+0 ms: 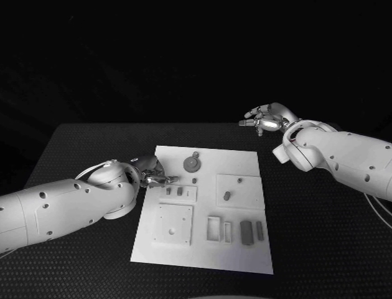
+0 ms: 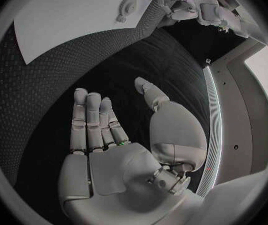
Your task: Assemble the parts on the task board
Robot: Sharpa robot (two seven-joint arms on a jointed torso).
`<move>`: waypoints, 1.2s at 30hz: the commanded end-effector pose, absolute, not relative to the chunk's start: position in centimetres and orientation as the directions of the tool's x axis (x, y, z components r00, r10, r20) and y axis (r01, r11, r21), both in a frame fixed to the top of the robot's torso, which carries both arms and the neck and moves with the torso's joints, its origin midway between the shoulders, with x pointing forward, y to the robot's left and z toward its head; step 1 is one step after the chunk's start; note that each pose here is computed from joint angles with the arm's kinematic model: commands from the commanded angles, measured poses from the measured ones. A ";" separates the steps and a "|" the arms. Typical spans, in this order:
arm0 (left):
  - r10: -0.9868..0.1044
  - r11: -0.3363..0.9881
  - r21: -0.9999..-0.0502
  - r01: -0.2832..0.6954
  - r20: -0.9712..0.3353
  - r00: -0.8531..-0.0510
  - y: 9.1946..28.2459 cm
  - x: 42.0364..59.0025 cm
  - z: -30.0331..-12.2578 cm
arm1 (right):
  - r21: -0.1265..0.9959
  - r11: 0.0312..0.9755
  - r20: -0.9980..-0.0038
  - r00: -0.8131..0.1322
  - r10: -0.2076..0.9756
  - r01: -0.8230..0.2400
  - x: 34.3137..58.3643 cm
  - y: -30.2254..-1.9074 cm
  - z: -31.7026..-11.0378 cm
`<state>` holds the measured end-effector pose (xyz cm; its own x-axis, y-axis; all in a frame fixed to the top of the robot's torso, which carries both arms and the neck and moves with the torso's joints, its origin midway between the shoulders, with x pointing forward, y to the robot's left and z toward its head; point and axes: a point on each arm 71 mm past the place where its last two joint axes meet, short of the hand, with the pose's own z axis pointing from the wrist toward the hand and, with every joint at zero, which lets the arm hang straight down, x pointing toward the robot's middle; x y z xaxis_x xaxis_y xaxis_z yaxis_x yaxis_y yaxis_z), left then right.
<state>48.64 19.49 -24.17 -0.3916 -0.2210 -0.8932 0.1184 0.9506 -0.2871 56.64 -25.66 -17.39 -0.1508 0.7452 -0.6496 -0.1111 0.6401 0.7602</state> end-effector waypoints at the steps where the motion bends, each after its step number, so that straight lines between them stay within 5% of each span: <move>1: -0.307 0.925 -0.364 0.105 -0.883 -0.356 19.5 49.1 -23.4 | 0.760 0.639 -0.650 -0.164 0.742 -0.117 56.6 -25.6 -17.4; 9: -0.461 0.838 -0.526 0.148 -0.826 -0.323 18.6 50.8 -21.1 | 0.760 0.639 -0.650 -0.166 0.742 -0.117 56.7 -25.4 -17.5; 14: -0.470 0.786 -0.557 0.268 -0.820 -0.328 17.3 51.5 -20.4 | 0.760 0.640 -0.650 -0.167 0.742 -0.114 56.7 -25.4 -17.7; 23: -0.290 0.752 -0.405 0.520 -0.912 -0.289 14.3 52.2 -20.0 | 0.761 0.639 -0.649 -0.171 0.742 -0.115 56.8 -25.2 -17.8; 36: -0.095 0.734 -0.245 0.633 -0.961 -0.261 11.7 52.1 -21.0 | 0.762 0.637 -0.647 -0.176 0.742 -0.117 56.8 -24.9 -17.8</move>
